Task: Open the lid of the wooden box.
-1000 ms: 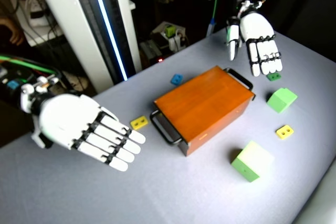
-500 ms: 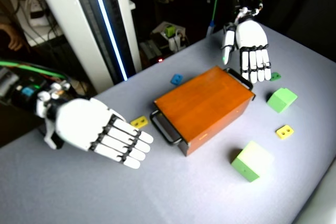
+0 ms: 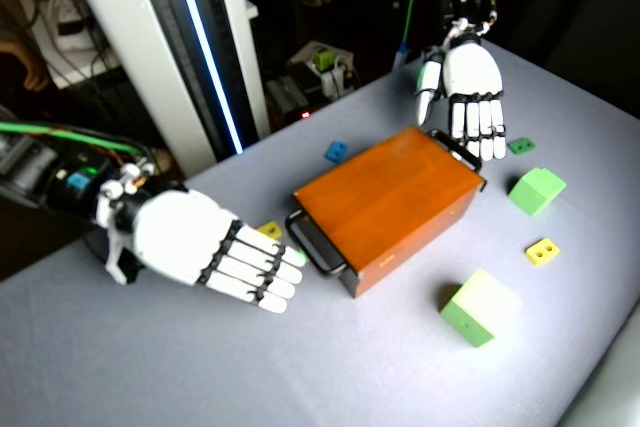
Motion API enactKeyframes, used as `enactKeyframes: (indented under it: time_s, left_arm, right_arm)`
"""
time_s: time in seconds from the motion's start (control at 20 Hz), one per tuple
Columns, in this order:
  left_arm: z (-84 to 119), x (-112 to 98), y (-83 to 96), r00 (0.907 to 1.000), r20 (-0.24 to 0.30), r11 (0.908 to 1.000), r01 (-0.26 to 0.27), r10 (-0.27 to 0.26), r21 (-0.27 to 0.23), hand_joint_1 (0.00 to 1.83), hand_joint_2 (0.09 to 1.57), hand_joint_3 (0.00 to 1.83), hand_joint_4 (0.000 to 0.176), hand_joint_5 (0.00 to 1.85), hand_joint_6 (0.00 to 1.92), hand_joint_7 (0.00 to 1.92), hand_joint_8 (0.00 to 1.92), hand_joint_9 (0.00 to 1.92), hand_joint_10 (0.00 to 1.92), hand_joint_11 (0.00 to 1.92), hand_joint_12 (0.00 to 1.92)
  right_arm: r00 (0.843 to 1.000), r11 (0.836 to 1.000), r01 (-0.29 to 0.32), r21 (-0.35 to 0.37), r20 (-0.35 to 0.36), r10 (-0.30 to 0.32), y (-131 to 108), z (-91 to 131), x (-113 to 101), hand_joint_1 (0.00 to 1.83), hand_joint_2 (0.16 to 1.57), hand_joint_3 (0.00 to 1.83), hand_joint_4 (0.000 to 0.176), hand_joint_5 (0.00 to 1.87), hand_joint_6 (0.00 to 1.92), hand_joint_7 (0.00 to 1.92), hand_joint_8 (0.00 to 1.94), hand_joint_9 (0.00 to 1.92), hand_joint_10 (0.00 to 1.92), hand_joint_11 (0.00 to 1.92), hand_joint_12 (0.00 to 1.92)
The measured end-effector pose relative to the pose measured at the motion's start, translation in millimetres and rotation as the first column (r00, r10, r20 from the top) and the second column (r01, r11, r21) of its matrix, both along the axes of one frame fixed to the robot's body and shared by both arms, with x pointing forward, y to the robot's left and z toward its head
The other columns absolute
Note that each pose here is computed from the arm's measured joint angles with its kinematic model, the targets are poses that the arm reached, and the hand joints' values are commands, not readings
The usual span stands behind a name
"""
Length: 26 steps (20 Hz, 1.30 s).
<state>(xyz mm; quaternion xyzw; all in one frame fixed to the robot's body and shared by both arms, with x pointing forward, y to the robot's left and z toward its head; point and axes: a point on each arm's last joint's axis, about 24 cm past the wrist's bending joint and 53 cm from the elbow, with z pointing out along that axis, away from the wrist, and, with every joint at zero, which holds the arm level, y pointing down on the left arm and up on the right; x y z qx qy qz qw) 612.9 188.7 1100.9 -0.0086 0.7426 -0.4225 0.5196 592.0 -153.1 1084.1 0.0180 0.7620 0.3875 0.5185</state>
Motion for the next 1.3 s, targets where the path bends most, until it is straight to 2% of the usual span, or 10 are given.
enactKeyframes:
  time_s: [0.45, 0.5, 0.55, 0.7, 0.75, 0.8, 0.95, 1.15, 1.25, 1.3]
  left_arm:
    - [-6.6, 0.2, -5.5, 0.9997, -0.018, 0.9999, 0.014, -0.014, 0.004, 0.08, 1.43, 0.0, 0.001, 0.18, 0.0, 0.04, 0.0, 0.0, 0.0, 0.0, 0.0]
    - [-6.9, 0.0, -6.0, 0.9997, -0.019, 0.9999, 0.015, -0.015, 0.003, 0.14, 1.43, 0.0, 0.021, 0.03, 0.0, 0.01, 0.0, 0.0, 0.0, 0.0, 0.0]
    - [-7.1, -0.1, -6.1, 0.9997, -0.019, 0.9999, 0.016, -0.016, 0.004, 0.16, 1.43, 0.0, 0.027, 0.01, 0.0, 0.0, 0.0, 0.0, 0.0, 0.0, 0.0]
    - [-9.9, 0.6, -4.6, 0.9995, -0.03, 0.9999, 0.009, -0.008, 0.01, 0.28, 1.4, 0.0, 0.074, 0.0, 0.0, 0.0, 0.0, 0.0, 0.0, 0.0, 0.0]
    - [-10.0, 0.8, -4.4, 0.9995, -0.031, 0.9999, 0.007, -0.007, 0.009, 0.28, 1.4, 0.0, 0.074, 0.0, 0.0, 0.0, 0.0, 0.0, 0.0, 0.0, 0.0]
    - [-10.1, 1.0, -4.1, 0.9995, -0.032, 0.9999, 0.006, -0.006, 0.009, 0.35, 1.39, 0.0, 0.097, 0.0, 0.0, 0.0, 0.0, 0.0, 0.0, 0.0, 0.0]
    - [-9.8, 1.4, -3.7, 0.9995, -0.031, 1.0, 0.004, -0.003, 0.007, 0.37, 1.39, 0.0, 0.105, 0.0, 0.0, 0.0, 0.0, 0.0, 0.0, 0.0, 0.0]
    - [-9.6, 1.2, -4.0, 0.9995, -0.031, 1.0, 0.004, -0.004, 0.007, 0.37, 1.4, 0.0, 0.096, 0.0, 0.0, 0.0, 0.0, 0.0, 0.0, 0.0, 0.0]
    - [-9.6, 1.2, -3.8, 0.9995, -0.031, 1.0, 0.004, -0.004, 0.007, 0.4, 1.39, 0.0, 0.102, 0.0, 0.0, 0.0, 0.0, 0.0, 0.0, 0.0, 0.0]
    - [-9.4, 0.8, -4.2, 0.9995, -0.031, 1.0, 0.005, -0.005, 0.005, 0.38, 1.4, 0.0, 0.114, 0.0, 0.0, 0.0, 0.0, 0.0, 0.0, 0.0, 0.0]
  right_arm:
    - [1.0, 1.0, -0.021, -0.01, -0.017, 0.021, 9.3, -7.8, 2.6, 0.62, 1.4, 0.0, 0.0, 0.05, 0.0, 0.0, 0.0, 0.0, 0.0, 0.0, 0.0]
    - [1.0, 1.0, -0.022, -0.01, -0.018, 0.022, 9.4, -8.1, 2.5, 0.63, 1.4, 0.0, 0.0, 0.03, 0.0, 0.0, 0.0, 0.0, 0.0, 0.0, 0.0]
    - [1.0, 1.0, -0.022, -0.009, -0.019, 0.021, 9.9, -7.5, 3.1, 0.63, 1.4, 0.0, 0.0, 0.01, 0.0, 0.0, 0.0, 0.0, 0.0, 0.0, 0.0]
    - [1.0, 1.0, -0.019, -0.008, -0.022, 0.019, 9.4, -8.0, 3.3, 0.65, 1.39, 0.0, 0.0, 0.0, 0.0, 0.0, 0.0, 0.0, 0.0, 0.0, 0.0]
    - [1.0, 1.0, -0.018, -0.007, -0.023, 0.018, 9.2, -7.9, 3.5, 0.65, 1.39, 0.0, 0.0, 0.0, 0.0, 0.0, 0.0, 0.0, 0.0, 0.0, 0.0]
    - [1.0, 1.0, -0.018, -0.004, -0.025, 0.018, 9.1, -7.7, 3.4, 0.69, 1.37, 0.0, 0.0, 0.0, 0.0, 0.0, 0.0, 0.0, 0.0, 0.0, 0.0]
    - [1.0, 1.0, -0.017, -0.004, -0.023, 0.017, 7.1, -5.3, 3.5, 0.7, 1.38, 0.0, 0.0, 0.0, 0.0, 0.0, 0.0, 0.0, 0.0, 0.0, 0.0]
    - [1.0, 1.0, -0.008, 0.001, -0.023, 0.008, 3.3, -1.1, 3.6, 0.76, 1.37, 0.0, 0.0, 0.0, 0.0, 0.0, 0.0, 0.0, 0.0, 0.0, 0.0]
    - [1.0, 1.0, 0.001, 0.004, -0.018, -0.001, 0.0, 2.1, 5.1, 0.76, 1.37, 0.0, 0.0, 0.0, 0.0, 0.0, 0.0, 0.0, 0.0, 0.0, 0.0]
    - [1.0, 1.0, 0.008, 0.009, -0.015, -0.008, -2.2, 4.1, 5.5, 0.75, 1.37, 0.0, 0.0, 0.0, 0.0, 0.0, 0.0, 0.0, 0.0, 0.0, 0.0]
